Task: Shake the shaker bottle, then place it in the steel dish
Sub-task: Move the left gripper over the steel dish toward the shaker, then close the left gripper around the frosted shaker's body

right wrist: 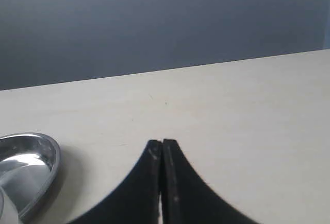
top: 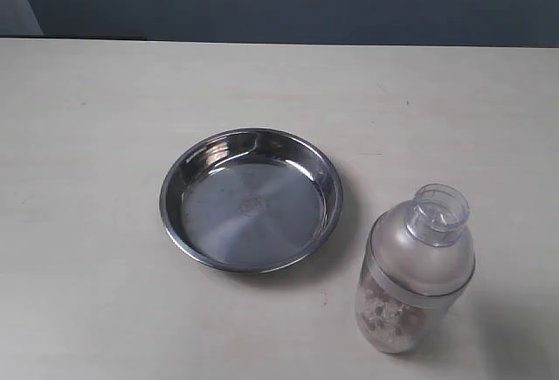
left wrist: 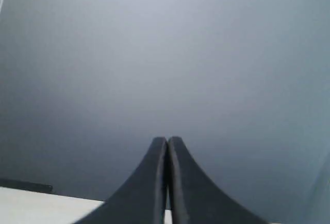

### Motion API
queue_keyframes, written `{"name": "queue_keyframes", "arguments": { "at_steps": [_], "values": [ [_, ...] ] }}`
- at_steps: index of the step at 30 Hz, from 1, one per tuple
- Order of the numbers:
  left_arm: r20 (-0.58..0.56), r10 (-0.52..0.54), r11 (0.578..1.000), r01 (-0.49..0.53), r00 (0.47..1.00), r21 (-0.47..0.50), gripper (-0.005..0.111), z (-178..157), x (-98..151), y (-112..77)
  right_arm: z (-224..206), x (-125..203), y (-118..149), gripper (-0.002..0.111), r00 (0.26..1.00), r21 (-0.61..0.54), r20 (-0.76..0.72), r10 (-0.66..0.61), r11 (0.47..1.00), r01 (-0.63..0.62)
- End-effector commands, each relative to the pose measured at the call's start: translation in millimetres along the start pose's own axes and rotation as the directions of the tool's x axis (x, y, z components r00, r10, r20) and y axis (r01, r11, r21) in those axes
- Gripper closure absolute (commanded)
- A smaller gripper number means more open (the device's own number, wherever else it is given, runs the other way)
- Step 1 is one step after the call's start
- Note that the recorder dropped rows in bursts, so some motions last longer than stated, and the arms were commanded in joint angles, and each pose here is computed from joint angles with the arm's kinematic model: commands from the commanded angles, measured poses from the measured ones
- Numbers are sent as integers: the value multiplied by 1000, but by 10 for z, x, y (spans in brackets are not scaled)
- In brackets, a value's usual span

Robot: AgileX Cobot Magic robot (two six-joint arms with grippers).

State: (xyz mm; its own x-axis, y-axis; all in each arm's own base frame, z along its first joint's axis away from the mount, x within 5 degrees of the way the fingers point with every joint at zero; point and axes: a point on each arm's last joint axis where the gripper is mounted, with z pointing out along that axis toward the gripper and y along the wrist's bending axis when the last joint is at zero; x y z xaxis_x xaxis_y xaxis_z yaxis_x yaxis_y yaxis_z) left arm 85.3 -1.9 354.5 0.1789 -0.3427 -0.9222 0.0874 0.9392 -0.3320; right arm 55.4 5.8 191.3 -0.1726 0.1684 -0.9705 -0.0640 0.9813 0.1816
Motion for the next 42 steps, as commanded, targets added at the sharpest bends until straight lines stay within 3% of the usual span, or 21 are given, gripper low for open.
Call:
{"name": "queue_keyframes", "arguments": {
  "at_steps": [1,4,7,10,13,19,28,31,33,35,37,40,42],
  "values": [
    [65,228,963,-235,971,131,107,360,-118,-213,-4,-11,2,109,1000,-4,18,-7,1000,7],
    [135,240,909,-272,961,317,107,542,-75,-501,-4,-9,2,109,1000,-3,16,-7,1000,7],
    [-44,218,858,-170,975,485,107,708,299,-757,-4,-9,2,109,1000,-3,16,-7,1000,7],
    [-138,319,767,-169,938,619,106,777,791,-971,-4,-9,2,109,1000,-3,16,-7,1000,7],
    [-192,290,759,-103,938,643,106,880,1089,-1073,-4,-9,2,109,1000,-3,16,-7,1000,7],
    [-220,305,731,-80,926,677,106,975,1379,-1151,-4,-9,2,109,1000,-3,16,-7,1000,7],
    [-246,282,657,1,927,754,106,888,1561,-1344,-4,-11,2,109,1000,-4,18,-7,1000,7],
    [-199,289,604,-17,937,797,104,865,1574,-1388,-4,-11,2,109,1000,-4,18,-7,1000,7],
    [-160,271,564,-22,949,825,96,848,1567,-1423,-4,-11,2,109,1000,-4,18,-7,1000,7],
    [-130,256,522,-23,958,852,78,832,1586,-1457,-4,-11,2,109,1000,-4,18,-7,1000,7],
    [-130,244,515,-15,961,857,50,842,1621,-1464,-4,-11,2,109,1000,-4,18,-7,1000,7],
    [-168,231,544,16,958,839,3,886,1720,-1454,-4,-9,2,109,1000,-3,16,-7,1000,7],
    [-180,218,519,42,959,854,2,880,1789,-1473,-4,-9,2,109,1000,-3,16,-7,1000,7]
  ]
}}
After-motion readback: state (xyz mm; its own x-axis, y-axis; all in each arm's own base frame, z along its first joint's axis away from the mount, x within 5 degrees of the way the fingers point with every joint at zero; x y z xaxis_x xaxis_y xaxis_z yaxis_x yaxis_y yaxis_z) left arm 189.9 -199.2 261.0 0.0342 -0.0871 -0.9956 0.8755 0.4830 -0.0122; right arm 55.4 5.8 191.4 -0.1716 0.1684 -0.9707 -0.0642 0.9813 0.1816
